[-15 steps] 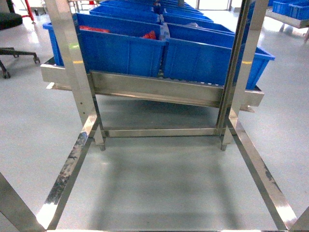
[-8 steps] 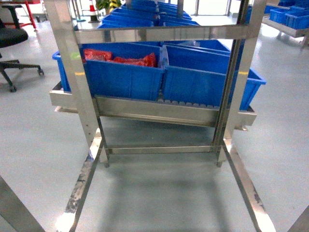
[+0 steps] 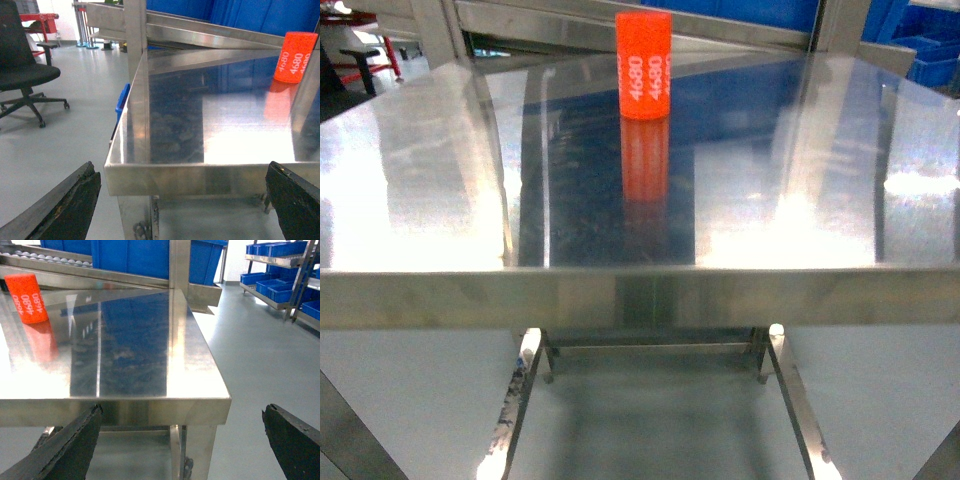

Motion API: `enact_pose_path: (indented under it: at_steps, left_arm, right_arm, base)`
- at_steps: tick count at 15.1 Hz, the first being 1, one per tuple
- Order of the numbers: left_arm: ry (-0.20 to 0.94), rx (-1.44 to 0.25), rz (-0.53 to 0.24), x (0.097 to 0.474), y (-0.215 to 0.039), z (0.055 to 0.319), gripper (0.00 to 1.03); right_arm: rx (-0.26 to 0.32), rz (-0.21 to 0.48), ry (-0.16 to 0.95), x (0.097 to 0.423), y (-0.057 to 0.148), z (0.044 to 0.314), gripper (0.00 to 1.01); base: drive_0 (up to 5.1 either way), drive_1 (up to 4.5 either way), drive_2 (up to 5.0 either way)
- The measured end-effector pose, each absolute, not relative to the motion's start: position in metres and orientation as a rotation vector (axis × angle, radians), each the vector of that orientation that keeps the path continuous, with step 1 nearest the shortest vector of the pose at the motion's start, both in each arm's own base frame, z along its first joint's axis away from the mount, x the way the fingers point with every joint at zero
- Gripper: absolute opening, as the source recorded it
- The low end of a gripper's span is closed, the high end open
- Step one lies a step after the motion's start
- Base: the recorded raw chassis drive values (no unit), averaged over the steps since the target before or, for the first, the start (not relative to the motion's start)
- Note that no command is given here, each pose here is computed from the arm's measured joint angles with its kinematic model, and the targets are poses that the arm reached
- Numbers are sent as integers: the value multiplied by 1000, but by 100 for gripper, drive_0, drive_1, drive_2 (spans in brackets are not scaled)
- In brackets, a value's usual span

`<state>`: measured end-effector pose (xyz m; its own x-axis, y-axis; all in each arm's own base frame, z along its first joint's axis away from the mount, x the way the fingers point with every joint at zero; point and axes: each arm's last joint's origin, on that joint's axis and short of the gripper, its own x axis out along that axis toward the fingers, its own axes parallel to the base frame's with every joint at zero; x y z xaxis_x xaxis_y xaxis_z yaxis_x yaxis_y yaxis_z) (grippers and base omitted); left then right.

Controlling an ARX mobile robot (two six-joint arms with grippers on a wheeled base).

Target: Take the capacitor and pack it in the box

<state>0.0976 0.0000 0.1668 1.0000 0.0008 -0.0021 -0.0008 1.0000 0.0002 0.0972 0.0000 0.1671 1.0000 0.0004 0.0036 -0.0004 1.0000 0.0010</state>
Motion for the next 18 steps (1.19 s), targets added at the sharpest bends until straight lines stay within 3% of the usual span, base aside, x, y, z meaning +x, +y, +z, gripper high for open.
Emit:
enact_pose_path:
  at_steps: [18]
  left_arm:
    - [2,0,0,98,0,167,98]
  right_arm:
    - [2,-1,-3,97,0,167,98]
  base:
    - [0,0,0]
